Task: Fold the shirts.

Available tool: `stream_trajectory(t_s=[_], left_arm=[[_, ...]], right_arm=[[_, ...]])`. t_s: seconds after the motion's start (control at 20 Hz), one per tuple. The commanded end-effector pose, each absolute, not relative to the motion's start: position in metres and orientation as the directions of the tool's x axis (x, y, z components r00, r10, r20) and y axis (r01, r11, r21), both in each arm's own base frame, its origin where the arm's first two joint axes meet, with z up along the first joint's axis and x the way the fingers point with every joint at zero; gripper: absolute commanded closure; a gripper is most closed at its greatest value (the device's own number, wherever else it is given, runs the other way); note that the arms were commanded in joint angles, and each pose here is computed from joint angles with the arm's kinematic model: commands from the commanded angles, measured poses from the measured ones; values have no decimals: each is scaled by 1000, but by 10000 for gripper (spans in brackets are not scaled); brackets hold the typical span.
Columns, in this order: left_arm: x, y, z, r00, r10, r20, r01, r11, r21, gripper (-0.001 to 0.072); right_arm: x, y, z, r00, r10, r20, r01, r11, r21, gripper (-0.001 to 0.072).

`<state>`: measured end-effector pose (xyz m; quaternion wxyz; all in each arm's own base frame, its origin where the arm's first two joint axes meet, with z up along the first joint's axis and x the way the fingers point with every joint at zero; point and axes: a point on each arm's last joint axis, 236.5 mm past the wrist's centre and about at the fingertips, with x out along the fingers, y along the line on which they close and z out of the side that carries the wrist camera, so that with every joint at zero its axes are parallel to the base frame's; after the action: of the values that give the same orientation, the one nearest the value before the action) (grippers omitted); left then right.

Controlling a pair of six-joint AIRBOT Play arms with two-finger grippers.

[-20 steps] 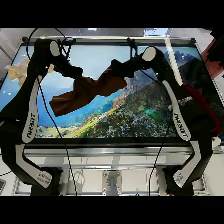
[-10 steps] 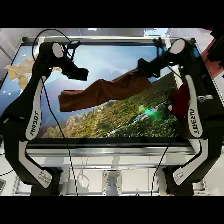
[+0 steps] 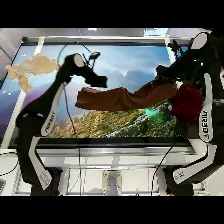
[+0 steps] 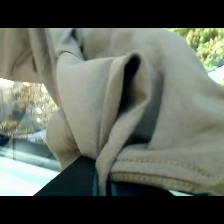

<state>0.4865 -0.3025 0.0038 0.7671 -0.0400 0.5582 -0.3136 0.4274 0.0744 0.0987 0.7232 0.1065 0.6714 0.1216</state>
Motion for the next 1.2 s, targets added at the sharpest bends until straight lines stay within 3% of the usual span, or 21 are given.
stream_trajectory(t_s=[0.0, 0.05, 0.15, 0.35, 0.45, 0.55, 0.75, 0.95, 1.0, 1.1, 1.15], left_arm=[[484, -376, 8, 244, -618, -748, 471, 749, -465, 507], [476, -390, 1, 229, -619, -751, 489, 740, -461, 650], [450, -408, -25, 143, -604, -784, 505, 726, -468, 697], [410, -404, -69, -24, -527, -850, 501, 729, -466, 695], [424, -378, -67, 10, -454, -891, 523, 762, -382, 695], [455, -324, -52, 102, -320, -942, 519, 825, -223, 695], [505, -182, 4, 278, -26, -960, 338, 938, 72, 695], [509, -109, 50, 310, -4, -951, 203, 977, 62, 695], [508, -101, 56, 315, -1, -949, 197, 978, 65, 695], [506, -93, 60, 310, 5, -951, 208, 975, 73, 695], [504, -92, 60, 304, 6, -953, 216, 974, 75, 695]], right_arm=[[419, 74, 103, 53, 312, -949, -60, 949, 308, 677], [420, 78, 105, 56, 326, -944, -64, 944, 323, 678], [423, 94, 111, 69, 395, -916, -86, 917, 389, 677], [442, 147, 138, 156, 567, -808, -153, 823, 548, 677], [450, 179, 152, 193, 630, -752, -203, 776, 598, 677], [458, 207, 159, 238, 651, -721, -247, 759, 603, 677], [473, 265, 158, 311, 666, -679, -283, 746, 603, 678], [479, 356, 100, 278, 698, -660, -256, 716, 650, 674], [482, 379, 86, 284, 713, -641, -253, 701, 667, 597], [488, 423, 73, 303, 774, -556, -199, 622, 757, 132], [495, 432, 73, 323, 796, -512, -173, 582, 795, 118]])
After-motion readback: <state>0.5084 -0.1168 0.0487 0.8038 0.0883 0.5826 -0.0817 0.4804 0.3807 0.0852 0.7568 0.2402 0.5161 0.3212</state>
